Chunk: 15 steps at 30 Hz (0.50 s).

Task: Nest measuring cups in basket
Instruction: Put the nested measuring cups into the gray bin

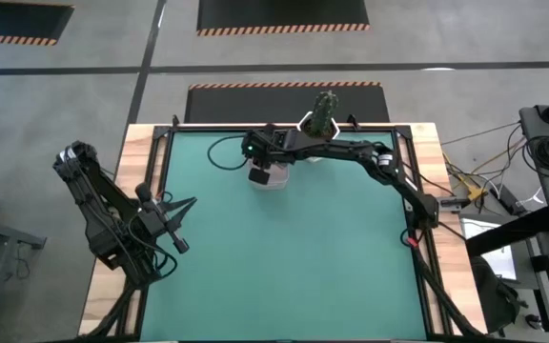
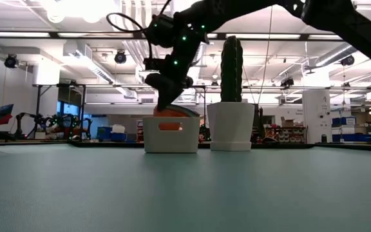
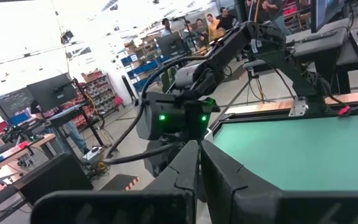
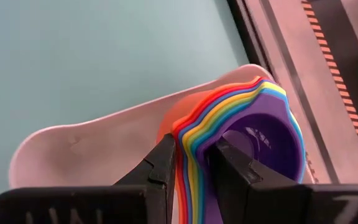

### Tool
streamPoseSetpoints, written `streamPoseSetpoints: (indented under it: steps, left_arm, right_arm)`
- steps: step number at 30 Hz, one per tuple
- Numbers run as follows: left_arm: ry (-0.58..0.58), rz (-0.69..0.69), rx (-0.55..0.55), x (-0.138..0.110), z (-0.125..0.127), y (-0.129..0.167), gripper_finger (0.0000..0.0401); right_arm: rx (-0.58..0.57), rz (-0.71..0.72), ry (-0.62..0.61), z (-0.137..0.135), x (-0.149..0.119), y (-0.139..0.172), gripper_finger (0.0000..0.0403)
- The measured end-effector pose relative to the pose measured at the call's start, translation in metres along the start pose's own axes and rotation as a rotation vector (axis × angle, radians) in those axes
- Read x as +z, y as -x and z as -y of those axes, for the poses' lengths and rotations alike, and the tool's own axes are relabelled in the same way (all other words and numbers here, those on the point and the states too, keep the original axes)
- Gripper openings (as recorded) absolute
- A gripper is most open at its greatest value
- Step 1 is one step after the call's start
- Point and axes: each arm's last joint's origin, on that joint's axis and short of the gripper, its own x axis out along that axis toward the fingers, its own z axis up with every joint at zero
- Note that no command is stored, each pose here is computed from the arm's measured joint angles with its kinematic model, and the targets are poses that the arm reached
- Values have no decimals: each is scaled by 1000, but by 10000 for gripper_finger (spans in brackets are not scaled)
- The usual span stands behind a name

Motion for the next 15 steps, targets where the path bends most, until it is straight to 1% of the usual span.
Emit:
streamPoseSetpoints:
  steps: [6,15]
  left_arm:
    - [-2,0,0,0,0,0,0]
    - [-2,0,0,0,0,0,0]
  right_arm:
    - [-9,-13,-24,1,-3,-10,68]
    - [-7,-43,-17,-5,-8,-30,68]
